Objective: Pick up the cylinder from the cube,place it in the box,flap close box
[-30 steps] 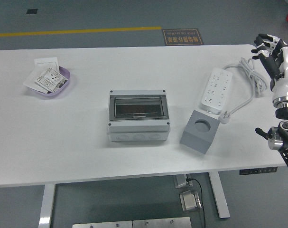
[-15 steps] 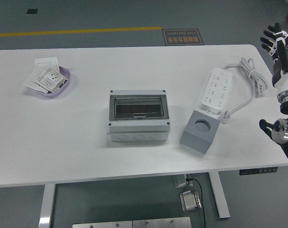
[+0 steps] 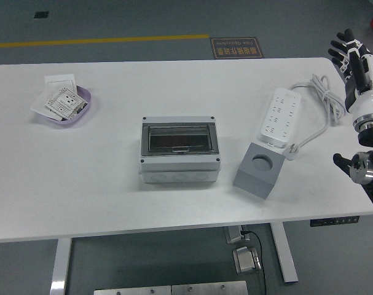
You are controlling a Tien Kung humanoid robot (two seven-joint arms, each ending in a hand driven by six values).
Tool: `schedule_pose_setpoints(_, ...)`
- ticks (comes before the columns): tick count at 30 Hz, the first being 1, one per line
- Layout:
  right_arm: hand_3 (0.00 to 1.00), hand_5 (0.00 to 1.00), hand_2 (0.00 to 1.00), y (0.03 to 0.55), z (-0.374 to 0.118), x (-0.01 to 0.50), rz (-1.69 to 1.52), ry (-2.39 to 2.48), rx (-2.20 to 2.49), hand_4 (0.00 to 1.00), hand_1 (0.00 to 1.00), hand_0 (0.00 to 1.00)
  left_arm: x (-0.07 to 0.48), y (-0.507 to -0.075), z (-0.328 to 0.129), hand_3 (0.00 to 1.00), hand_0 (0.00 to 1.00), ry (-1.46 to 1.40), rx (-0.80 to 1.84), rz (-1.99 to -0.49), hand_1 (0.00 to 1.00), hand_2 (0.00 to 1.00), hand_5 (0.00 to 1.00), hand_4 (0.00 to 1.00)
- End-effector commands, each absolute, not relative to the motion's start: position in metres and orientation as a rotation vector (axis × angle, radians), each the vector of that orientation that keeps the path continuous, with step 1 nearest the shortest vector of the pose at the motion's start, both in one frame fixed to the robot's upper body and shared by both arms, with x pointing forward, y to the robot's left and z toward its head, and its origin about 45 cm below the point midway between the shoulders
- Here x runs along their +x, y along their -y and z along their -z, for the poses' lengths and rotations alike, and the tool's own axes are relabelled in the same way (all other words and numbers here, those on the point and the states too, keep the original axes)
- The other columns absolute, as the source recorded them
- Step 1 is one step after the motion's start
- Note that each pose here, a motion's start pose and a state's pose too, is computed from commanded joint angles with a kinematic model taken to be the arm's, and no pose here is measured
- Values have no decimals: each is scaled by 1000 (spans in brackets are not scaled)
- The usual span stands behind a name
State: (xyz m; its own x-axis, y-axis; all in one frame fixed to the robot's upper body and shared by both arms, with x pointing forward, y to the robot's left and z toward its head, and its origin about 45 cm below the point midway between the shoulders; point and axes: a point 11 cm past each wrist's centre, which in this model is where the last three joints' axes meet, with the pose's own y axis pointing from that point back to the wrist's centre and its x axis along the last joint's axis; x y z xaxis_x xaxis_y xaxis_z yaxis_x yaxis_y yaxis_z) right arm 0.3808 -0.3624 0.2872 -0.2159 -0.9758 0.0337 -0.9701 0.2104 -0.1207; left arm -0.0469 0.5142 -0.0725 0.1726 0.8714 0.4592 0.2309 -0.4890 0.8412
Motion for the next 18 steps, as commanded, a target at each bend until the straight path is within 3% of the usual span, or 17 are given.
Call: schedule_pose_setpoints(18, 792, 759, 788, 363, -313, 391, 240, -2422, -2029, 840, 782, 909, -42, -514, 73, 567, 594, -1034, 1826, -1346, 607, 543, 234, 556)
